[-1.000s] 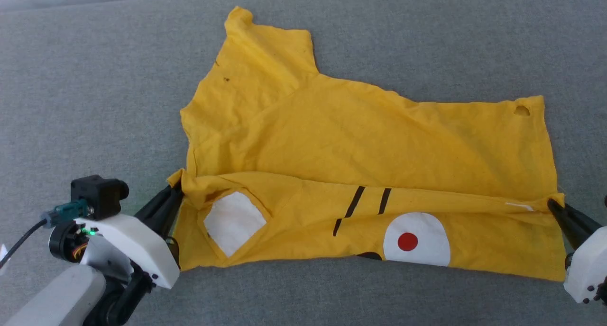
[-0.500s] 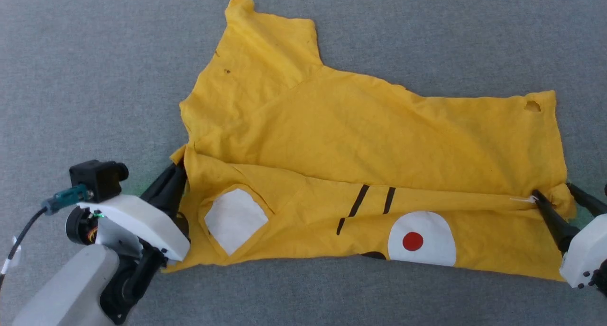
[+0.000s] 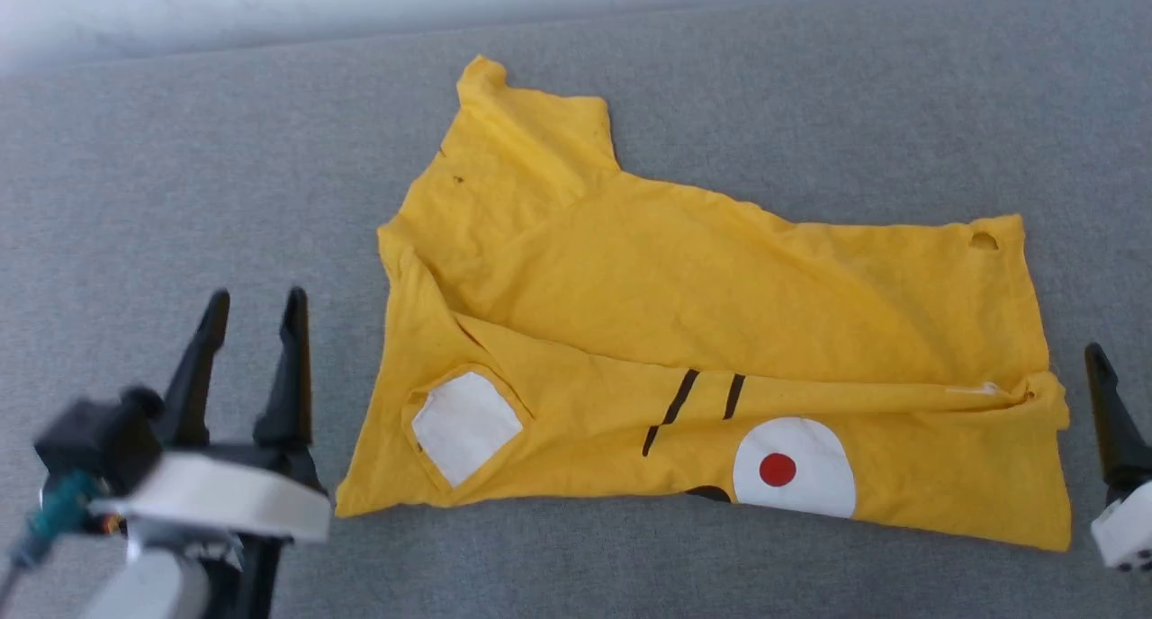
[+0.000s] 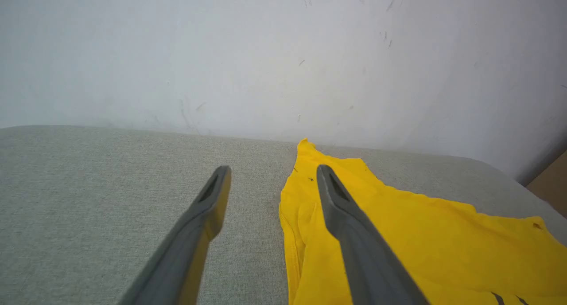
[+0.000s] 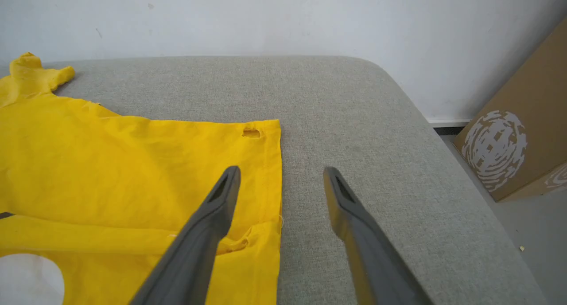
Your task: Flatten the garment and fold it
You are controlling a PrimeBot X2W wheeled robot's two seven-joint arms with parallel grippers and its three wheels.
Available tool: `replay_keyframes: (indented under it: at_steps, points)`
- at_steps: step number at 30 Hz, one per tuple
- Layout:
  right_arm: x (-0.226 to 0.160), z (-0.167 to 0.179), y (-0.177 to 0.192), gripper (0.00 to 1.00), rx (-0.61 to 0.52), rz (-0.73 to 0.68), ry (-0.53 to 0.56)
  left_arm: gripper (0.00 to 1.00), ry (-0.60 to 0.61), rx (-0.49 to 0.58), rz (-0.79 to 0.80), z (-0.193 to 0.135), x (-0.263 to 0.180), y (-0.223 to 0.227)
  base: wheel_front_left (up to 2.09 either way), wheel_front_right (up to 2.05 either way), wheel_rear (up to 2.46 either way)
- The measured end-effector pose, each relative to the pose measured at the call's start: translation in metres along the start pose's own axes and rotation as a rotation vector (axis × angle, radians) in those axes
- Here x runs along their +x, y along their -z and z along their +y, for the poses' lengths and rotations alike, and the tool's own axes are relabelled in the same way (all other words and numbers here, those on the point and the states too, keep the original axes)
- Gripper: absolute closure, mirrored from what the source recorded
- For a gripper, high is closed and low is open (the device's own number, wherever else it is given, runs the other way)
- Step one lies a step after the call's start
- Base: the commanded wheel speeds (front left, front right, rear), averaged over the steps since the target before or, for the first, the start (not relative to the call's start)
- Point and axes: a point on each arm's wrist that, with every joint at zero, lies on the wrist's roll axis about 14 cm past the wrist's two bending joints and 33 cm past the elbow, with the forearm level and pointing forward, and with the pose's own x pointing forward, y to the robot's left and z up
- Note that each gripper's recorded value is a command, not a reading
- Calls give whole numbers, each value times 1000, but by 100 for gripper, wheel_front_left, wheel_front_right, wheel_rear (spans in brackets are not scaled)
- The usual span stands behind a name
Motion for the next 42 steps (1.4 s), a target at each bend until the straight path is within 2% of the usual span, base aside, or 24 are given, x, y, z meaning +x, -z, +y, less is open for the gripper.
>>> replay_keyframes:
  at_steps: [3,9,16,21,26,30,35,37,38,42]
  points:
    - [-11,6,-6,0,23,-66,38,0,-43,58,-43,-2,-19,-4,0,0,0]
    - [-28,23,0,0,33,-95,59,0,-140,42,15,-2,-60,26,0,0,0]
    - [-33,25,-5,0,-4,-122,67,0,-115,63,60,-4,-72,41,0,0,0]
    - [-29,30,-3,0,-2,-113,55,0,-20,98,214,-8,-59,60,0,0,0]
    - [-26,35,4,0,1,-83,44,0,39,129,476,-4,-57,97,0,0,0]
    - [-25,34,11,0,2,-56,47,0,63,106,629,-6,-59,117,0,0,0]
    - [-25,33,22,0,7,-17,51,2,84,30,748,-12,-58,129,0,0,0]
    - [-25,33,27,0,12,-2,53,71,102,16,807,-15,-60,132,0,0,0]
    - [-24,33,28,0,14,2,53,100,118,19,827,-16,-60,133,0,0,0]
    - [-21,31,30,0,7,14,52,100,156,-10,856,-25,-61,136,0,0,0]
